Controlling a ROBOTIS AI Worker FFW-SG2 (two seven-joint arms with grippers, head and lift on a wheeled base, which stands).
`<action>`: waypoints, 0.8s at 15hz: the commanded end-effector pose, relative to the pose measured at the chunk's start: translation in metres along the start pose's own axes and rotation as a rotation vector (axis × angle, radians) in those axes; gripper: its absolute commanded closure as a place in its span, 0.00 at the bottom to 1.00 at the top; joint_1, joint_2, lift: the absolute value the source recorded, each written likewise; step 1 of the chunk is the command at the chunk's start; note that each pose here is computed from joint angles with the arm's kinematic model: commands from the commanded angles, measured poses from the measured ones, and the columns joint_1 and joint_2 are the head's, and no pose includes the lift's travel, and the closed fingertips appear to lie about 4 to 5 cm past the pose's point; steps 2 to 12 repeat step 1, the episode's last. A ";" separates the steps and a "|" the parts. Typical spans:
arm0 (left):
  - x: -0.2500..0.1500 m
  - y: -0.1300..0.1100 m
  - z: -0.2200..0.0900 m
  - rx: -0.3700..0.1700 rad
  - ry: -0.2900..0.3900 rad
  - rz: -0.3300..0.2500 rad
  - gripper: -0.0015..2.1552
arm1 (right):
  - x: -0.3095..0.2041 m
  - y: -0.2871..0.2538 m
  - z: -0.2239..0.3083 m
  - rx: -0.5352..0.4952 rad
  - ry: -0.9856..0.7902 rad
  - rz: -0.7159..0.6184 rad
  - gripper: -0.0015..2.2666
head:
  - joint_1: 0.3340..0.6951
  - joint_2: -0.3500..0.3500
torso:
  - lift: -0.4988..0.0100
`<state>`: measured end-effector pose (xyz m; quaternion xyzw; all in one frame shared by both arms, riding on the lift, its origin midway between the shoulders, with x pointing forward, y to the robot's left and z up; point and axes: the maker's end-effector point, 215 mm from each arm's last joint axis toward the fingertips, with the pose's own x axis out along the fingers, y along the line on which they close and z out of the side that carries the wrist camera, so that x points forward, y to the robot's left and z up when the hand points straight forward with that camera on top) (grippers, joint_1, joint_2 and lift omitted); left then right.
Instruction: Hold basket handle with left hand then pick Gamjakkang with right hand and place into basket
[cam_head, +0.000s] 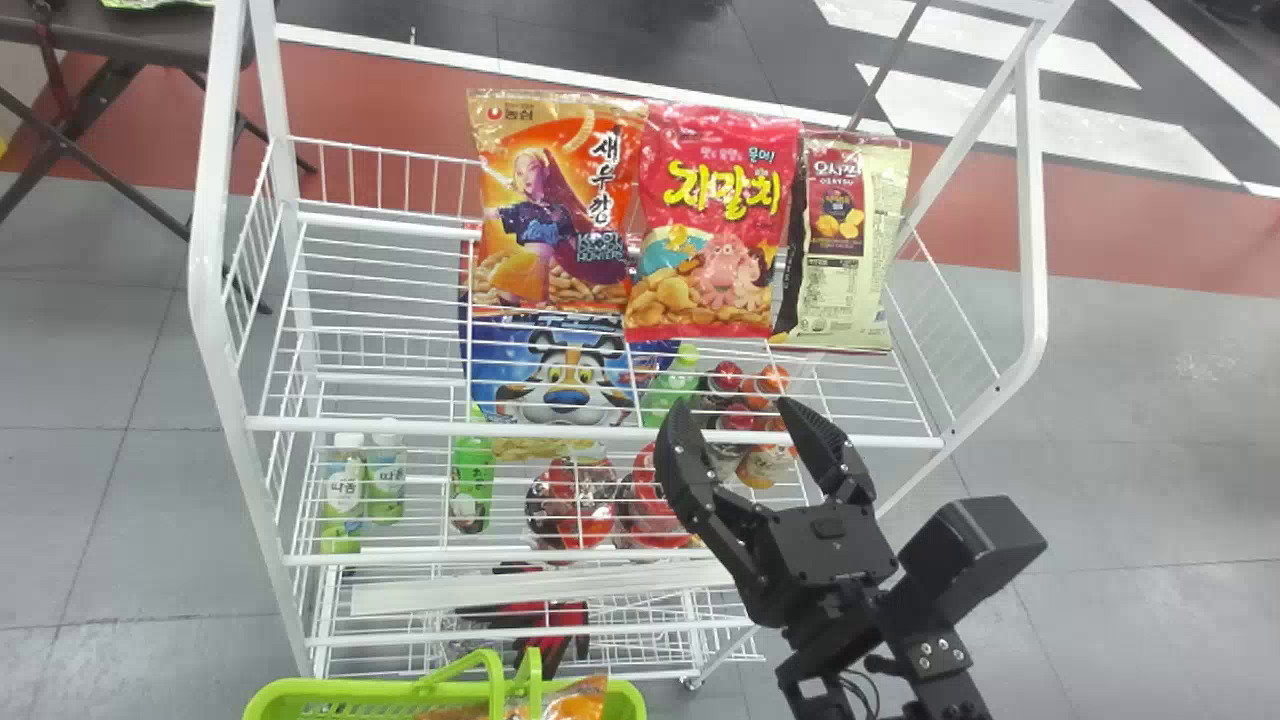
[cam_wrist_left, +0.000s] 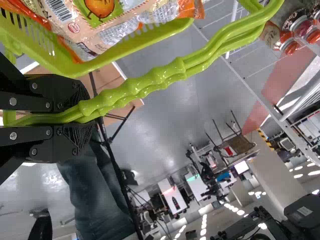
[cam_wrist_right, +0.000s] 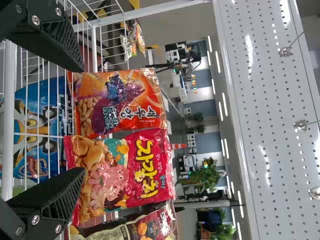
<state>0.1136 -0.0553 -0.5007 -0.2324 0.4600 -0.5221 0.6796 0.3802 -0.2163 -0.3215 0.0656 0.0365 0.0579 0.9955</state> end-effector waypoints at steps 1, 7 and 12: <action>0.000 -0.001 0.000 0.000 0.002 -0.002 0.99 | 0.000 0.000 0.000 0.000 -0.003 0.000 0.05 | 1.00 0.00 | 0.94; 0.000 -0.001 0.000 0.000 0.002 -0.002 0.99 | 0.000 0.000 0.000 0.000 -0.003 0.000 0.05 | 1.00 0.00 | 0.94; 0.000 -0.001 0.000 0.000 0.002 -0.002 0.99 | 0.000 0.000 0.000 0.000 -0.003 0.000 0.05 | 1.00 0.00 | 0.94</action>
